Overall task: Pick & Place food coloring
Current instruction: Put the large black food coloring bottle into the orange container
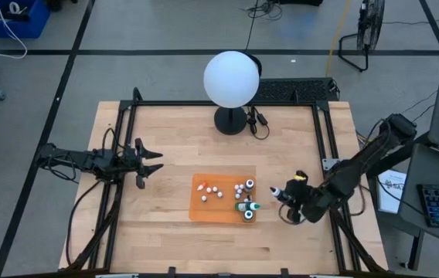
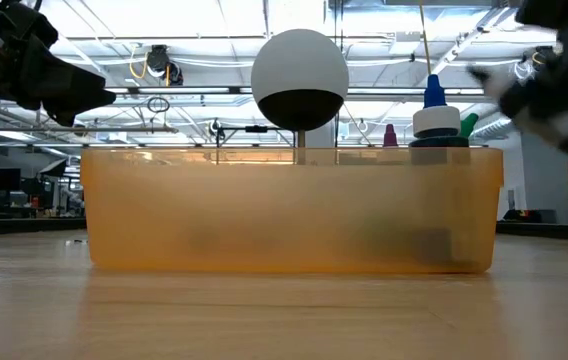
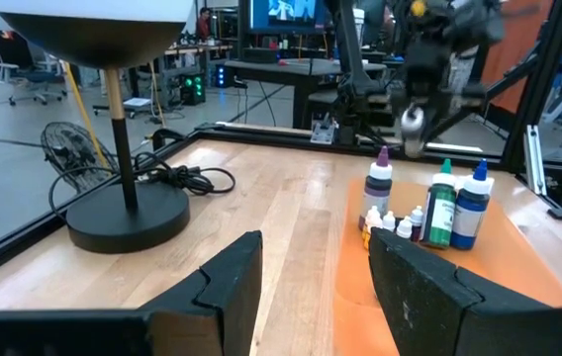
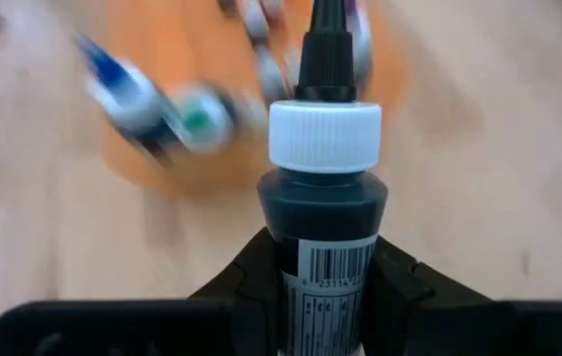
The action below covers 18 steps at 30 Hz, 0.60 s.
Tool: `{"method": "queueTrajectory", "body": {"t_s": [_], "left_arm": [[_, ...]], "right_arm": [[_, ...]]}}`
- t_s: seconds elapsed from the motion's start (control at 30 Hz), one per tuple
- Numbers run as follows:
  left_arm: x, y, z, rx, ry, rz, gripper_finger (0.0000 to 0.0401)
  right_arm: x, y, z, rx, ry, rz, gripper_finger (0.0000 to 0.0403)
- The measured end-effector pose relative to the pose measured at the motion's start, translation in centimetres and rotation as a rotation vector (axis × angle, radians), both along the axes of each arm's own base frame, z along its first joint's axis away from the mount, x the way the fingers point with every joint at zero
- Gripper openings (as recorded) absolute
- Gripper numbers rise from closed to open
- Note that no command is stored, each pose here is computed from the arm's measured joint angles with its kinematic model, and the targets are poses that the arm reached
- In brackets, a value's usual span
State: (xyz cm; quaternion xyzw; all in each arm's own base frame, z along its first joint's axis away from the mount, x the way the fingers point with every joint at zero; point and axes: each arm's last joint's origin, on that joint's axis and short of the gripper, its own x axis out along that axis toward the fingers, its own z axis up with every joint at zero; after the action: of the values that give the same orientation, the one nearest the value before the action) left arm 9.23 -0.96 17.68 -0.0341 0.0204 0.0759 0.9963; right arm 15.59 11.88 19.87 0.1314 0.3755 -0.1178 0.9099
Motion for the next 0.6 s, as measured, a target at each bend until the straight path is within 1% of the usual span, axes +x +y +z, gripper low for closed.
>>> {"method": "queueTrajectory", "body": {"t_s": [0.1,0.17,0.3,0.4,0.47,0.6], "left_arm": [[0.0,0.0,0.0,0.006,0.002,0.002,0.0186],[0.0,0.0,0.0,0.032,0.005,0.014,0.0187],[-0.1,0.3,0.0,0.195,0.037,0.091,0.0186],[-0.1,0.3,0.0,0.262,0.052,0.099,0.0187],[-0.1,0.3,0.0,0.263,0.052,0.098,0.0186],[-0.1,0.3,0.0,0.237,0.046,0.098,0.0186]], "right_arm": [[-0.3,-0.1,1.3,-0.056,-0.094,0.047,0.0077],[-0.3,-0.1,1.9,-0.106,-0.153,0.087,0.0077],[0.2,0.2,3.1,-0.211,-0.246,0.190,0.0077],[0.9,0.3,3.8,-0.271,-0.314,0.250,0.0077],[1.1,0.4,4.2,-0.308,-0.342,0.281,0.0077],[1.2,0.5,4.4,-0.363,-0.354,0.322,0.0077]]}}
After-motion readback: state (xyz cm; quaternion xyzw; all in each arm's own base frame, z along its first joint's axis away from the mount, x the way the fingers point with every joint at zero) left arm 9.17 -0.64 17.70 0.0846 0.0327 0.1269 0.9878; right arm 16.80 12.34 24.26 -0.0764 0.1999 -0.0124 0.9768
